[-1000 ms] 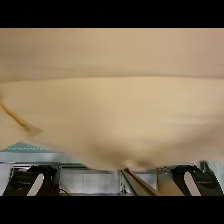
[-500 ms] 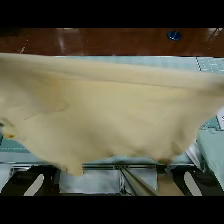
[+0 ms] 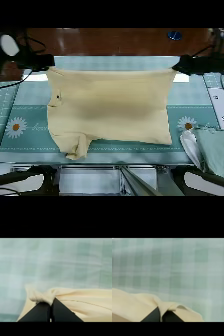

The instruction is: Fold the shirts.

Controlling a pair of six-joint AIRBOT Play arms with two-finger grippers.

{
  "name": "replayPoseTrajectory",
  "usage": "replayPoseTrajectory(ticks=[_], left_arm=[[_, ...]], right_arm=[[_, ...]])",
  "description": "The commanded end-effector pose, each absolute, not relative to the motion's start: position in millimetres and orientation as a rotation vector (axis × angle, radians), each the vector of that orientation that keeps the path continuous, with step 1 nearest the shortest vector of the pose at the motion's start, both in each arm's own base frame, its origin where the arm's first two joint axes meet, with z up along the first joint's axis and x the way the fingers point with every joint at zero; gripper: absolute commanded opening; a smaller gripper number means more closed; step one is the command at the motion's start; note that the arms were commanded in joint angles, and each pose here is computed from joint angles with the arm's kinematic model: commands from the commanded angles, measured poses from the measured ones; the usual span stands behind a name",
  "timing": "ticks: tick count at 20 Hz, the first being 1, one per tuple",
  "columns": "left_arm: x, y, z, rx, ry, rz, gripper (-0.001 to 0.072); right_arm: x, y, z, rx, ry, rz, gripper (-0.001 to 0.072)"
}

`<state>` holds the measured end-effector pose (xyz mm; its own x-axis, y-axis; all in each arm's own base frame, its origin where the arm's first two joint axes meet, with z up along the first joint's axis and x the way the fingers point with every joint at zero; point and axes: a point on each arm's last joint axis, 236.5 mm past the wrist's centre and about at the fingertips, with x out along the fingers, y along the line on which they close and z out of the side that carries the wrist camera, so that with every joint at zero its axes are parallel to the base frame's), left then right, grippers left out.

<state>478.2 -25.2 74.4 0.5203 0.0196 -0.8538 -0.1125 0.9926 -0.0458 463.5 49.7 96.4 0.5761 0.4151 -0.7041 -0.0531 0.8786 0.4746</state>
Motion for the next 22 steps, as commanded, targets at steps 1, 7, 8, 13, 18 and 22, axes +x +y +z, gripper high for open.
replayPoseTrajectory(ticks=[1, 7, 8, 13, 18, 22], left_arm=[[528, -40, 8, -0.25, 1.025, 0.106, 0.0028], [537, -41, -28, -0.304, 1.094, 0.106, 0.0028], [534, -34, -23, -0.293, 1.114, 0.11, 0.0028], [475, -10, -15, -0.104, 1.376, -0.036, 0.0027], [429, -24, -57, -0.116, 1.567, -0.133, 0.0027], [421, -28, -74, -0.12, 1.616, -0.142, 0.0028]], right_arm=[[533, 53, 33, 0.556, 0.941, 0.3, 0.0019], [560, 46, -1, 0.602, 1.031, 0.298, 0.0019], [554, 40, 2, 0.589, 1.052, 0.306, 0.0019], [498, 1, 10, 0.588, 1.217, 0.351, 0.0019], [440, 8, -37, 0.54, 1.464, 0.359, 0.0019], [424, 15, -67, 0.538, 1.525, 0.325, 0.0019]])
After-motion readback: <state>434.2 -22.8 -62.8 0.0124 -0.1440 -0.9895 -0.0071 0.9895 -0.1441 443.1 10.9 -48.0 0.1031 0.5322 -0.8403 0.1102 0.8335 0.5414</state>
